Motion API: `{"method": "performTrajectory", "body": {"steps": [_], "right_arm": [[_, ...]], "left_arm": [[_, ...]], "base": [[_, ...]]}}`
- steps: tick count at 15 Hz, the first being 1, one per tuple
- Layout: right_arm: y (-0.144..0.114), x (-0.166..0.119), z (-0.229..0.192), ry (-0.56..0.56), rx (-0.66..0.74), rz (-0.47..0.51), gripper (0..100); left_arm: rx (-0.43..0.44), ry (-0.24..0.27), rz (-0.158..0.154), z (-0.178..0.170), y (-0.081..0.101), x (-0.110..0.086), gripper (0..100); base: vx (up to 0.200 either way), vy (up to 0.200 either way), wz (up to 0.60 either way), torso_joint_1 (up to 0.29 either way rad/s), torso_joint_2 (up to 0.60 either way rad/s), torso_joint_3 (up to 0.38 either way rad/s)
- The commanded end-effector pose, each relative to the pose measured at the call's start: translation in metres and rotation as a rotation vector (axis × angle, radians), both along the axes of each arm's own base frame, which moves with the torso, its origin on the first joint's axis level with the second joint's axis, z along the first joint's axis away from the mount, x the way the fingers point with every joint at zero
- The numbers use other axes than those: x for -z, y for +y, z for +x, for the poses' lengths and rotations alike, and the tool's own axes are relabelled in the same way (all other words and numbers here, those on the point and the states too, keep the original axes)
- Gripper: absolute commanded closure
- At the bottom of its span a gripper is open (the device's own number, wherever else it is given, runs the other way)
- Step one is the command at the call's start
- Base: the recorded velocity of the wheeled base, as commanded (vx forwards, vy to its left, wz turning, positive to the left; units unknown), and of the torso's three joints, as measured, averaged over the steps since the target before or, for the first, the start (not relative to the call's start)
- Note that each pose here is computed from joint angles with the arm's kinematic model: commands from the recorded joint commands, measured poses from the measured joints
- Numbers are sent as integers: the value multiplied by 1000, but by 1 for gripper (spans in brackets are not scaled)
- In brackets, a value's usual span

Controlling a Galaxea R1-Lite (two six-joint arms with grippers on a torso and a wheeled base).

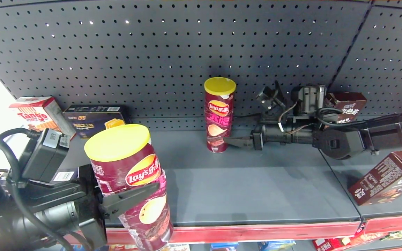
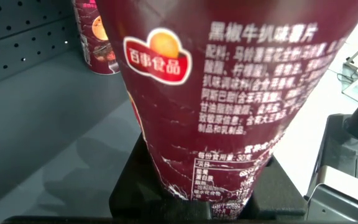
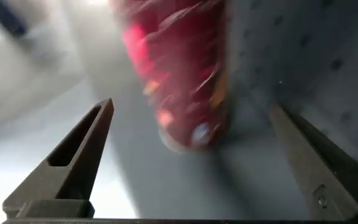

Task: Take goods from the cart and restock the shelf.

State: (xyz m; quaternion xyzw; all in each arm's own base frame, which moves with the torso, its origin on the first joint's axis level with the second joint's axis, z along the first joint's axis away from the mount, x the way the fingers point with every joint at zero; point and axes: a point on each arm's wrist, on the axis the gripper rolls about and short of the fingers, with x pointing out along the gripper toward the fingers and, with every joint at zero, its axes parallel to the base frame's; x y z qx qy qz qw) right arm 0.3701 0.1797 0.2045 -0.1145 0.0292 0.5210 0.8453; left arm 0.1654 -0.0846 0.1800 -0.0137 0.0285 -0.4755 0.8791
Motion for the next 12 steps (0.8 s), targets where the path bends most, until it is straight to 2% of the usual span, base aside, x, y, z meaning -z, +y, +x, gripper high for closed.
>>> {"method": "performTrajectory", "body": {"steps": [1,6,12], "right_arm": [[18,6,12,10,10,27,0],[42,14,23,12,-17,83,0],[49,18,36,-4,-18,95,0]], "left_arm": [[0,1,-1,0,0,0,100],[-3,1,-1,0,0,0,100],[-3,9,3,0,1,2,100]], "base": [[0,0,0,0,0,0],[0,0,0,0,0,0],[0,0,0,0,0,0]]}}
